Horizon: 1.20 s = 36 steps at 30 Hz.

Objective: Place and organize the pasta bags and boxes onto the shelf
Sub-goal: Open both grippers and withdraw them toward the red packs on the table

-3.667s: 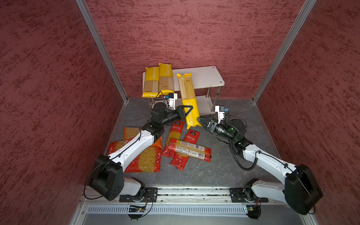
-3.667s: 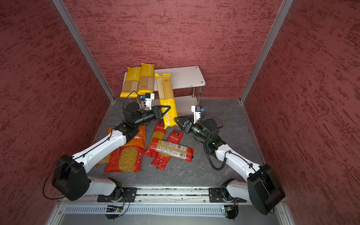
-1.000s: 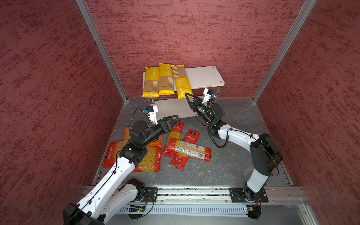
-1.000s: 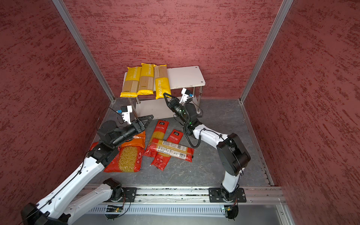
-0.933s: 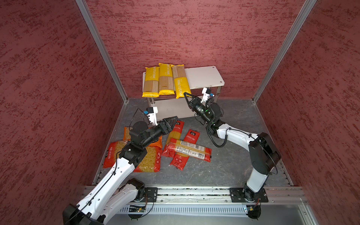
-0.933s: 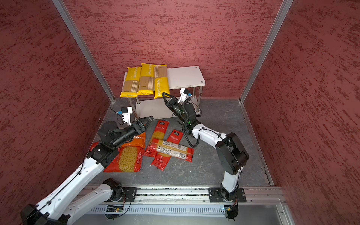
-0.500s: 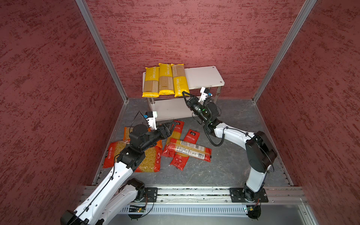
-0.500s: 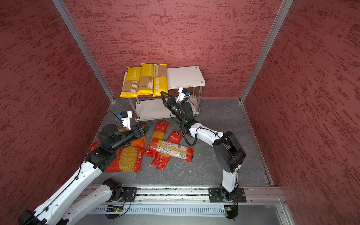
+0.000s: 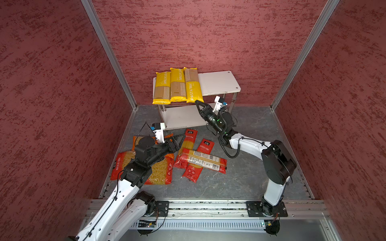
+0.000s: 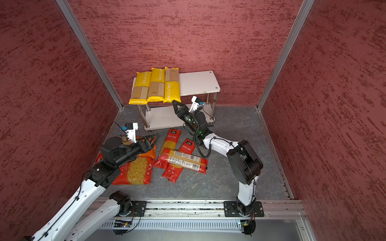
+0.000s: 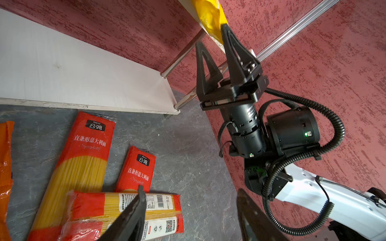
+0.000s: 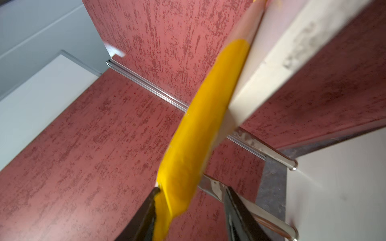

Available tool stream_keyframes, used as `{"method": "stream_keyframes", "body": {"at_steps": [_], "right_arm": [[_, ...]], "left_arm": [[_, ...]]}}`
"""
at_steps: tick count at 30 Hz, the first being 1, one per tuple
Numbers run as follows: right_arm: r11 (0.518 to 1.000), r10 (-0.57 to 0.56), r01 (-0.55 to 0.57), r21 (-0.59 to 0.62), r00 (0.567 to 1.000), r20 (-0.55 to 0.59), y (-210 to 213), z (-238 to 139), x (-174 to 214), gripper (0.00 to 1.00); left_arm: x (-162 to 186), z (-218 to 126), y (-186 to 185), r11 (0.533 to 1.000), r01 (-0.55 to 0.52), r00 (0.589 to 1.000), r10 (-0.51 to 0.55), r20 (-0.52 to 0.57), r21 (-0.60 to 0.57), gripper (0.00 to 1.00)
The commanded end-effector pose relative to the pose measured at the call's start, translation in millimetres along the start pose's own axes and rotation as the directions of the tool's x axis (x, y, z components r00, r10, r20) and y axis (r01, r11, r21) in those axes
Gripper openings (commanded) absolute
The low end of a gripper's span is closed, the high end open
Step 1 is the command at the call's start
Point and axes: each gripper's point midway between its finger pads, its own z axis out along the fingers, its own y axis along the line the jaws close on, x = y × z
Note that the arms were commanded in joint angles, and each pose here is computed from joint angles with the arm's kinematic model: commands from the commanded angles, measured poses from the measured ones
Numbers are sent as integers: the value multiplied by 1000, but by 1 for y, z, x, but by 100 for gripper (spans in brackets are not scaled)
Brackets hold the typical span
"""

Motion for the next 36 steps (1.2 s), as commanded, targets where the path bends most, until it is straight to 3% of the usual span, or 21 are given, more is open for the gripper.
{"method": "stream_keyframes", "body": {"at_steps": [1,7,11,15,21,27,36], "right_arm": [[997,-17,18,-75,1000,13,32,-24,-10,55],[1000,-7,8,25,999,-40,6,-73,10,57],[984,21,-1,178,994,-110,-24,-98,31,51],[916,47,27,401,984,-174,-64,-130,46,48],[816,-13,170,552,961,-278,-95,-184,55,49],[751,-90,352,559,892,-442,-109,-216,67,53],[782,-49,339,523,870,-490,-123,-244,90,54]], "left_arm": [[8,5,17,998,-30,999,29,-22,-48,69],[11,22,31,996,-16,998,10,-66,-83,69],[12,27,41,991,-20,996,8,-92,-135,68],[22,31,51,983,-11,990,-14,-138,-181,68],[46,37,72,963,-5,979,-50,-199,-269,67],[83,30,72,927,-125,961,24,-276,-355,67],[110,10,80,883,-135,950,-14,-313,-449,67]]}}
